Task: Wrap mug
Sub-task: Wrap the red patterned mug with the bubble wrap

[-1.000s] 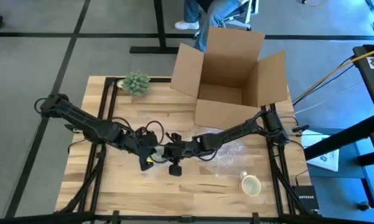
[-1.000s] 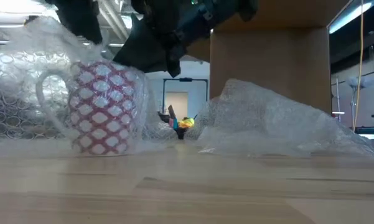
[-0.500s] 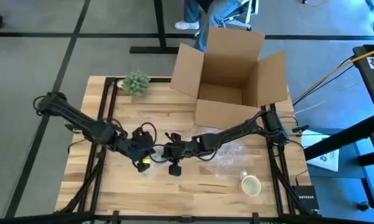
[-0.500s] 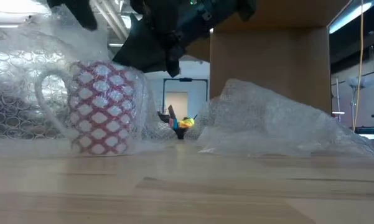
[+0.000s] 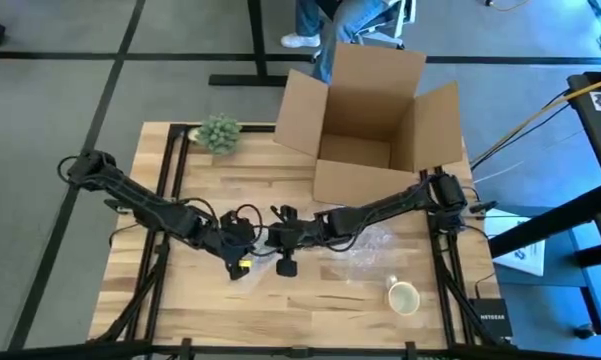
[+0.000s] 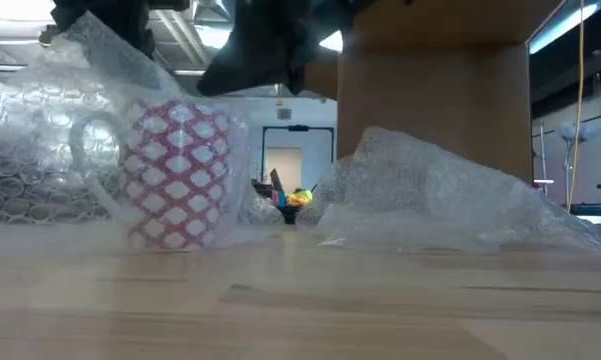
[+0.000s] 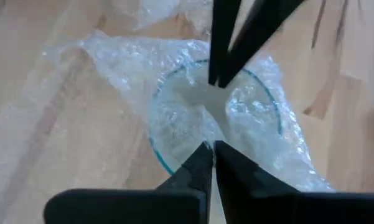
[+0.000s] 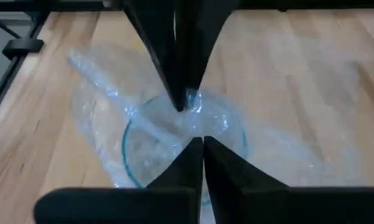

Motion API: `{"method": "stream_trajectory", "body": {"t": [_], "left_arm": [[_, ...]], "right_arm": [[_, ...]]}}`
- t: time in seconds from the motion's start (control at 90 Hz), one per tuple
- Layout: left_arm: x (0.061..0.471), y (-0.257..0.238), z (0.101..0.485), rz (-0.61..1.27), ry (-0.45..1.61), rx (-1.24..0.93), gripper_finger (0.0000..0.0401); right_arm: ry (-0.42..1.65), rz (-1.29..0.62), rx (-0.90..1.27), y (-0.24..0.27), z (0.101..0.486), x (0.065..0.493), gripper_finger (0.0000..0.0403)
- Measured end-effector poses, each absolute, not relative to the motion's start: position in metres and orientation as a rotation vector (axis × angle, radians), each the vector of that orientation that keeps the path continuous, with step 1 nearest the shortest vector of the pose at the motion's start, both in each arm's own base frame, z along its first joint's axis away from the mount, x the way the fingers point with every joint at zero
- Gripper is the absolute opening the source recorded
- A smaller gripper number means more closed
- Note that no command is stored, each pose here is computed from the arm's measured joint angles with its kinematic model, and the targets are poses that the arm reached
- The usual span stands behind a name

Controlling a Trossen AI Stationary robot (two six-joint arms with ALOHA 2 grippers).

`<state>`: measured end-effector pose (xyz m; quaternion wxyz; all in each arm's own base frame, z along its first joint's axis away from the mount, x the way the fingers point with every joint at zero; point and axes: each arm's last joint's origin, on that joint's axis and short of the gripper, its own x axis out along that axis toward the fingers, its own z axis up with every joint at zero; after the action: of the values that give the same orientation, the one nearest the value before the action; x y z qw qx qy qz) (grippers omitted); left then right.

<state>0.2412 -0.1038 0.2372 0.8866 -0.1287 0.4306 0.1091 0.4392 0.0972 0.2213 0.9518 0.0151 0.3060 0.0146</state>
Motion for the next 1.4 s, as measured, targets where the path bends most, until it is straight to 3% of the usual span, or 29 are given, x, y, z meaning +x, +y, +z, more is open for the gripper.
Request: {"method": "stream_trajectory", "body": {"t": [0.211, 0.411, 0.644, 1.111, 1.256, 1.4], "left_arm": [[0.242, -0.104, 0.238, 0.210, 0.885, -0.255, 0.0002], [0.243, -0.103, 0.238, 0.220, 0.882, -0.256, 0.0002], [0.243, -0.101, 0.238, 0.225, 0.883, -0.262, 0.0004], [0.234, -0.097, 0.270, 0.227, 0.911, -0.246, 0.0117], [0.214, -0.097, 0.286, 0.199, 0.990, -0.260, 0.0123], [0.195, -0.108, 0.274, 0.228, 1.110, -0.252, 0.0106]], "right_arm": [[0.463, -0.012, 0.049, 0.093, 0.222, 0.455, 0.0001], [0.608, -0.024, 0.055, 0.091, 0.189, 0.456, 0.0001], [0.641, -0.019, 0.063, 0.092, 0.183, 0.456, 0.0001], [0.648, -0.020, 0.064, 0.092, 0.182, 0.456, 0.0001], [0.650, -0.020, 0.063, 0.092, 0.182, 0.455, 0.0001], [0.650, -0.016, 0.052, 0.092, 0.182, 0.455, 0.0001]]}}
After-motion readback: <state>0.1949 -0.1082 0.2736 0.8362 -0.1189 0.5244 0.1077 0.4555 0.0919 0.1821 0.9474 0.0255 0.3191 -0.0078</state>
